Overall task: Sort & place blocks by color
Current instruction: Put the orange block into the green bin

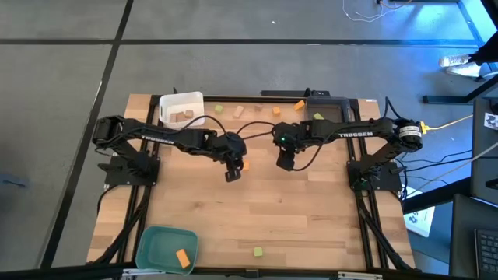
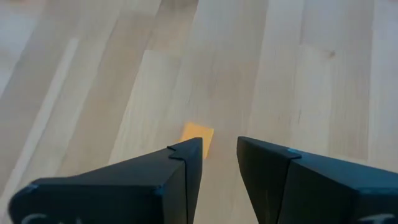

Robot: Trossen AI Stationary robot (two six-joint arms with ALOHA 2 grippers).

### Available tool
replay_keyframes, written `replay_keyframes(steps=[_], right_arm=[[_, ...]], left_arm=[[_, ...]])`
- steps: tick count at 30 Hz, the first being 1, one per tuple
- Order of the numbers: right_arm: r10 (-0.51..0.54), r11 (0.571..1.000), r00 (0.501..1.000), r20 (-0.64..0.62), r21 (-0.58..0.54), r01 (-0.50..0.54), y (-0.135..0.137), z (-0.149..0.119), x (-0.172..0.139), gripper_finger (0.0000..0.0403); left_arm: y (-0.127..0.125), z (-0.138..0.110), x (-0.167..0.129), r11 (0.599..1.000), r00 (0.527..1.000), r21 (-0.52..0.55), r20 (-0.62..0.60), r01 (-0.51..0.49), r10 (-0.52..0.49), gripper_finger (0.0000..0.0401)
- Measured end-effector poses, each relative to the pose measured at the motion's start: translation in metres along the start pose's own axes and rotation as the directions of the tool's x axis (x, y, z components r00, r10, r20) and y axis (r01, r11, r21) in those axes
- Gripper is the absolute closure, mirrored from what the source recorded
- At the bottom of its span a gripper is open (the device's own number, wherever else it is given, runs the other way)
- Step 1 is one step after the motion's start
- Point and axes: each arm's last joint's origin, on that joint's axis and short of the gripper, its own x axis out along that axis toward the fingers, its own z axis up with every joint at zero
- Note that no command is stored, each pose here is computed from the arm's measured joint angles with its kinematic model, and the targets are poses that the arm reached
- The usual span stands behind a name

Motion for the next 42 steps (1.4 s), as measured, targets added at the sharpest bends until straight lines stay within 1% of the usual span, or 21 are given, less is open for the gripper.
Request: replay_keyframes(steps=[2,7,9,12,16,20,24,25,28,30,34,40,42], right_arm=[[0.002,1.000,1.000,0.008,0.001,-0.002,0.000,0.001,0.000,0.0235],[0.003,1.000,1.000,0.015,0.002,-0.003,0.000,0.002,0.000,0.0235],[0.004,1.000,1.000,0.021,0.002,-0.004,0.000,0.002,0.000,0.0235],[0.006,1.000,0.999,0.033,0.004,-0.006,0.001,0.003,0.000,0.0235],[0.007,1.000,0.999,0.037,0.003,-0.007,0.001,0.004,0.000,0.0235],[0.007,1.000,0.999,0.037,0.003,-0.007,0.001,0.004,0.000,0.0235],[0.007,1.000,0.999,0.038,0.002,-0.007,0.001,0.004,0.000,0.0235],[0.007,1.000,0.999,0.040,0.003,-0.007,0.001,0.004,0.000,0.0235],[0.007,1.000,0.999,0.041,0.003,-0.007,0.001,0.004,0.000,0.0235],[0.007,1.000,0.999,0.043,0.002,-0.007,0.001,0.004,0.000,0.0235],[0.007,1.000,0.999,0.043,0.001,-0.007,0.001,0.004,0.000,0.0235],[0.009,1.000,0.999,0.049,0.001,-0.009,0.001,0.005,0.000,0.0235],[0.009,1.000,0.999,0.053,0.001,-0.009,0.001,0.005,0.000,0.0235]], left_arm=[[0.000,0.001,0.000,0.999,1.000,-0.032,0.005,0.001,-0.001,0.0307],[0.000,0.000,0.000,0.998,1.000,-0.062,0.002,0.004,-0.004,0.0307],[-0.002,0.001,0.000,0.992,1.000,-0.123,0.013,0.010,-0.009,0.0307],[-0.002,-0.001,0.000,0.975,1.000,-0.222,-0.002,-0.001,0.000,0.0307],[0.003,0.002,0.000,0.971,1.000,-0.239,0.022,-0.007,0.012,0.0299],[0.005,0.007,0.000,0.983,0.998,-0.180,0.055,0.016,-0.006,0.0267],[0.005,0.005,0.007,0.990,0.999,-0.144,0.035,0.013,-0.008,0.0219],[0.006,0.003,0.011,0.992,1.000,-0.123,0.017,0.015,-0.013,0.0209],[0.010,0.000,0.023,1.000,1.000,-0.002,-0.012,0.028,-0.028,0.0185],[0.013,-0.002,0.030,0.999,0.999,0.043,-0.036,0.027,-0.026,0.0178],[0.018,-0.008,0.045,0.998,0.996,0.050,-0.082,0.041,-0.036,0.0176],[0.016,-0.012,0.065,0.992,0.995,0.107,-0.087,0.064,-0.054,0.0178],[0.016,-0.015,0.071,0.992,0.994,0.112,-0.097,0.063,-0.053,0.0178]])
